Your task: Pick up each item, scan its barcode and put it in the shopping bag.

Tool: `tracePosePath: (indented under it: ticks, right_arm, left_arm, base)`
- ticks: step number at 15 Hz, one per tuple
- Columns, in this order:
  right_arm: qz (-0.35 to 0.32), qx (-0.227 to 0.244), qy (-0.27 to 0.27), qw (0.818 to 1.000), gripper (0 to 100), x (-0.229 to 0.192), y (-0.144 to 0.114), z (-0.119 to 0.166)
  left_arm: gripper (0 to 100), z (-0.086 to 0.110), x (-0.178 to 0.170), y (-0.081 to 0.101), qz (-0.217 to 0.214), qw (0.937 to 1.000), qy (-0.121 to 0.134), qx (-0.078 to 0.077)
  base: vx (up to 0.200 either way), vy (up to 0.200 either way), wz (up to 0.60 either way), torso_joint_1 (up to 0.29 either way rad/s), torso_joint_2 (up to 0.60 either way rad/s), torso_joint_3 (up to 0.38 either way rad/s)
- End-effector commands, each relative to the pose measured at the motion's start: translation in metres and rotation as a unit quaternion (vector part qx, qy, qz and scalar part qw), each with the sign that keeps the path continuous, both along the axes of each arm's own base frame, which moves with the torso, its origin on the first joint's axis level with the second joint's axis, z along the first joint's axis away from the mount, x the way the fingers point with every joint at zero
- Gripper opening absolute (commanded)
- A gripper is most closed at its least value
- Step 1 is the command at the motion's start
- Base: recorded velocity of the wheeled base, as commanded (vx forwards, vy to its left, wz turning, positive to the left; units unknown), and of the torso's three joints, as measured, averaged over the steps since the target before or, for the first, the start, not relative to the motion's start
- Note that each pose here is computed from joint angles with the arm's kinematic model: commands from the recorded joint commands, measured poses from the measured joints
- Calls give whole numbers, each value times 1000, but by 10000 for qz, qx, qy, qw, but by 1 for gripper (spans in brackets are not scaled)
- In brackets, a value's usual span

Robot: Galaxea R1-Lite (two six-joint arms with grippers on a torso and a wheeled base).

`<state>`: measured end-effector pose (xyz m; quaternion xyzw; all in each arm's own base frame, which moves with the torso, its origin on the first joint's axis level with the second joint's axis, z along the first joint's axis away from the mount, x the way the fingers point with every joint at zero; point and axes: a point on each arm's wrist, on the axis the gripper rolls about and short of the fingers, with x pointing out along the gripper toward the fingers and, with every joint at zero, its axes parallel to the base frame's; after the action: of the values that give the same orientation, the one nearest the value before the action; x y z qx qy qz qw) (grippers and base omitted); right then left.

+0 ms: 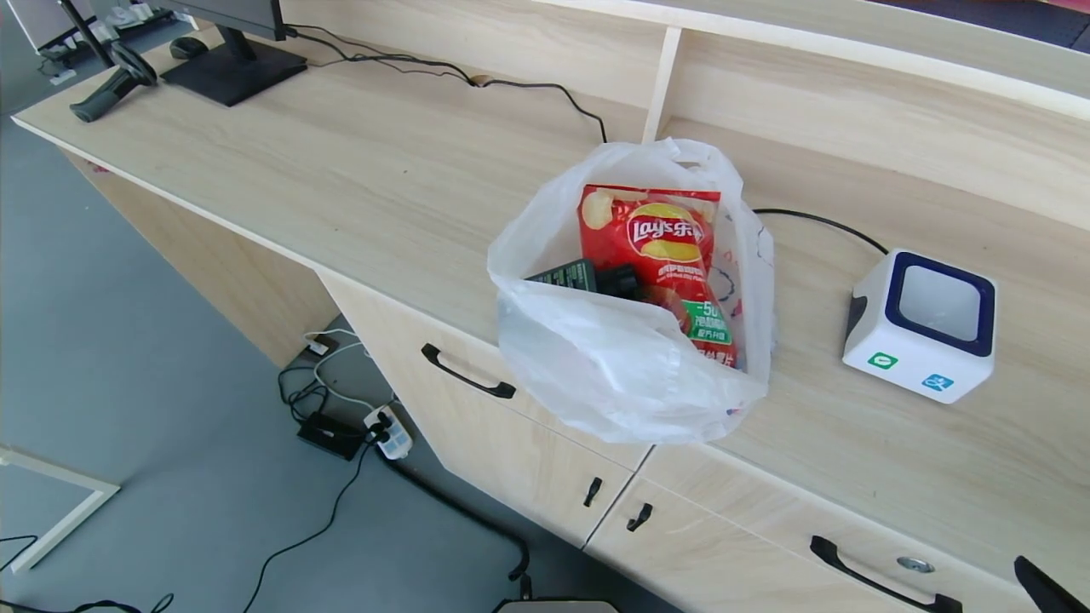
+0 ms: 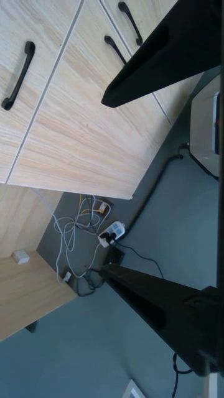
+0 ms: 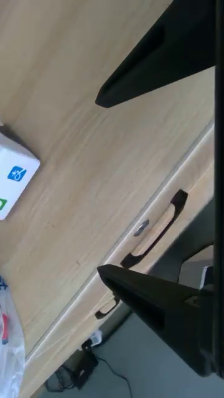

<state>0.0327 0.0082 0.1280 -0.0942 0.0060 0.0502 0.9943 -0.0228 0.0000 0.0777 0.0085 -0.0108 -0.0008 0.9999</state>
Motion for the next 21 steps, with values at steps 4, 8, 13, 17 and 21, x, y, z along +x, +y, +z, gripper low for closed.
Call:
tracePosePath:
  ticks: [4,8,13,17,21]
  right_arm:
    - [-1886,1495,293,9702,100,-47,-19,-41]
    - [-277,747,115,9968,100,-48,-13,-44]
    - [-1219,589,536,9893,100,-41,-10,-43]
    - [-510,599,98,9969,100,-48,-5,-44]
    - [-125,650,451,9968,100,-43,-3,-45]
  left_arm:
    - [100,0,0,0,1,10000,0,-1]
    - [100,0,0,0,1,10000,0,-1]
    - [100,0,0,0,1,10000,0,-1]
    - [100,0,0,0,1,10000,-8,-8]
    - [100,0,0,0,1,10000,-15,-1]
  base:
    - [0,0,0,0,0,0]
    - [0,0,0,0,0,0]
    - [0,0,0,0,0,0]
    - [0,0,0,0,0,0]
    - [0,0,0,0,0,0]
